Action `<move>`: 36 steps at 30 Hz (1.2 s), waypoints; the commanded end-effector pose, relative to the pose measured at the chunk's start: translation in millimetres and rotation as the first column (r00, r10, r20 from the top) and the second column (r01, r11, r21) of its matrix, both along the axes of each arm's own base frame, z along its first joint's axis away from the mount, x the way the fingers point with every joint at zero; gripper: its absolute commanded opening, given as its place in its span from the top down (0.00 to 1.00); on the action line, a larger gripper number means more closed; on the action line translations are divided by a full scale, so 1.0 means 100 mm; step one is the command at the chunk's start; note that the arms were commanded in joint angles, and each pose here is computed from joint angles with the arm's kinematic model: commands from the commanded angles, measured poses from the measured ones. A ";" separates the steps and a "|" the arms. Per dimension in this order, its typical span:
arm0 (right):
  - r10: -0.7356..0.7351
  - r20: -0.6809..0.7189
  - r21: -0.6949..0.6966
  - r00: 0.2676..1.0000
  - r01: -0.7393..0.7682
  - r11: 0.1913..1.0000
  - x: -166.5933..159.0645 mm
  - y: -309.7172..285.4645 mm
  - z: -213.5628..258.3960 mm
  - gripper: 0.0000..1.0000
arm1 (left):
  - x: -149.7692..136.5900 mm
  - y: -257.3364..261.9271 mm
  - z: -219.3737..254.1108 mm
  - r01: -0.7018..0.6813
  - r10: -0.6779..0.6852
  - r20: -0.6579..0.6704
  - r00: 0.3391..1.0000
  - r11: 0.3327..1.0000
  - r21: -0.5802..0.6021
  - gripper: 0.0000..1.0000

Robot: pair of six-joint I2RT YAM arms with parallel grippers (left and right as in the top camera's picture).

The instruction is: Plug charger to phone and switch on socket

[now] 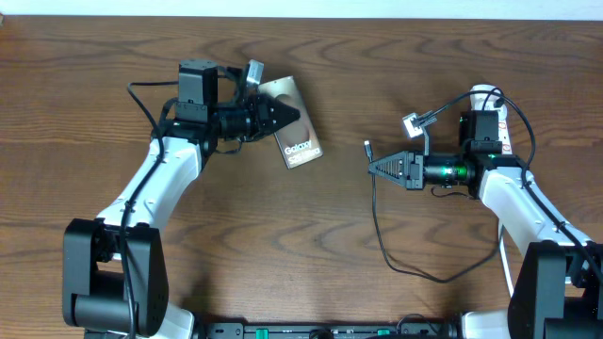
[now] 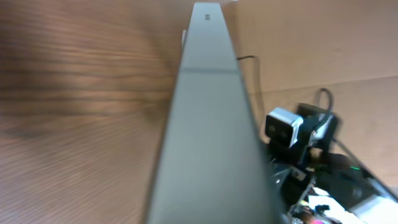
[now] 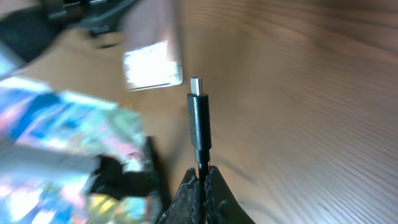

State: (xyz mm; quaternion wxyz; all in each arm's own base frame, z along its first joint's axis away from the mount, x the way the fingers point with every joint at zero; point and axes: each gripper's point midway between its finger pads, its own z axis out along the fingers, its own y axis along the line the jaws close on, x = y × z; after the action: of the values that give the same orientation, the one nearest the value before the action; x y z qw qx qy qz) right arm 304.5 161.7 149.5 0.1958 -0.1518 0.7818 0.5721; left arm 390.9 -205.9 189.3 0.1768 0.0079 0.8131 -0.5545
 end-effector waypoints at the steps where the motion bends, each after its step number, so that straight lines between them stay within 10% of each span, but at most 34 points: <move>1: 0.131 0.160 0.223 0.978 -0.166 0.961 -0.22 0.12 0.44 0.99 | -0.10 -0.11 0.39 0.083 -0.083 0.007 0.997 0.988 -0.130 0.93; 36: 0.238 0.229 0.227 0.944 -0.290 0.930 -0.39 0.41 0.49 0.99 | -0.04 -0.45 0.92 0.109 -0.076 0.143 0.987 0.965 -0.238 0.93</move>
State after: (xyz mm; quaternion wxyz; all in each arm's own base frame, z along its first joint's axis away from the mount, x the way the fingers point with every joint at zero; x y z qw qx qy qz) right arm 269.3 202.2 192.2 0.2070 -0.2750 0.6644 0.6634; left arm 392.2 -250.3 264.2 0.1840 0.0262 0.7343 -0.6529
